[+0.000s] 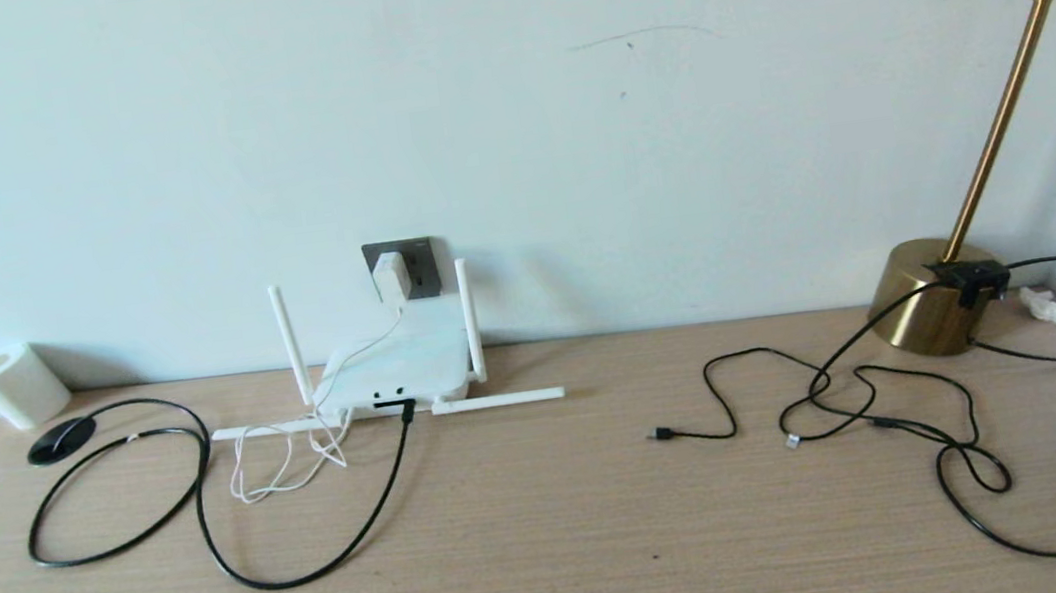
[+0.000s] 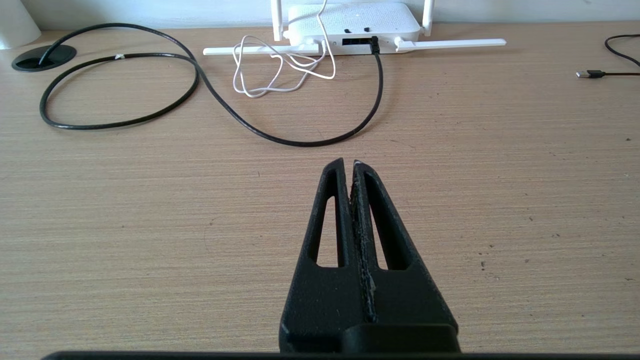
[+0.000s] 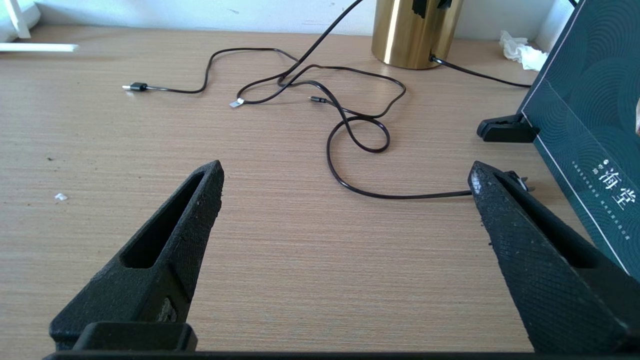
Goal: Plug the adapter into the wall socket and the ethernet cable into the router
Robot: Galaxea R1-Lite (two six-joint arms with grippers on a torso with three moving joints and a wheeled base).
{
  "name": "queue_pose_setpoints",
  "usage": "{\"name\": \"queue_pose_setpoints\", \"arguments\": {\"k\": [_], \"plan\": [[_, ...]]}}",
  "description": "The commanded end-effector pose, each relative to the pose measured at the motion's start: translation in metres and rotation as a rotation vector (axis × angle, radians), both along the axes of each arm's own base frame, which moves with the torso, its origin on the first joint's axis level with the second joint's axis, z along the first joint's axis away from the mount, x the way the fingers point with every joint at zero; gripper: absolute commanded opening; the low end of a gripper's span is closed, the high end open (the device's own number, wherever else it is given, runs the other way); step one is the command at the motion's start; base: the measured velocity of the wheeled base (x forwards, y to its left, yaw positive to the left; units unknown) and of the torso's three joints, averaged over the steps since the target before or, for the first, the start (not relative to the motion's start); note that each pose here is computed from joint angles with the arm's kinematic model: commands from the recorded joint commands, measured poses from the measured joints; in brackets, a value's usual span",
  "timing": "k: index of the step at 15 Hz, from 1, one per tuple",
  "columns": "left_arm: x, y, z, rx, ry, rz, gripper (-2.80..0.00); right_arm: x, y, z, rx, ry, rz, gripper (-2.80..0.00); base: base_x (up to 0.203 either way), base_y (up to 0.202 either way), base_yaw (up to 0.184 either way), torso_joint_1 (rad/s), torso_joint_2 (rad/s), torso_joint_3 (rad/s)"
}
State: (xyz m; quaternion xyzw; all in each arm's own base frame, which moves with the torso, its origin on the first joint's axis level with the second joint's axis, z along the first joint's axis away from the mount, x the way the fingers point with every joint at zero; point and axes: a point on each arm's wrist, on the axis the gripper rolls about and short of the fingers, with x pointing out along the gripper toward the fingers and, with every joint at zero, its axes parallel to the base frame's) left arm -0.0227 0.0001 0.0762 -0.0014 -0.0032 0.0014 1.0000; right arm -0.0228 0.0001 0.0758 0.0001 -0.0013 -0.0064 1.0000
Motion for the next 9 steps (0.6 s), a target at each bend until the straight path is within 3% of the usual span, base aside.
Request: {"name": "queue_pose_setpoints", "arguments": {"k": [1, 9], "plan": [[0.0002, 0.0, -0.0001, 0.0, 0.003, 0.0, -2.8, 0.0, 0.0, 0.0, 0.007, -0.001, -0.002, 0.0, 0.0, 0.0, 0.0, 0.0, 0.0, 0.0], [0.0002, 0.0, -0.0001, 0.0, 0.003, 0.0, -2.8, 0.0, 0.0001, -0.0002, -0.024, 0.007, 0.004, 0.0, 0.0, 0.0, 0.0, 0.0, 0.0, 0.0]]}}
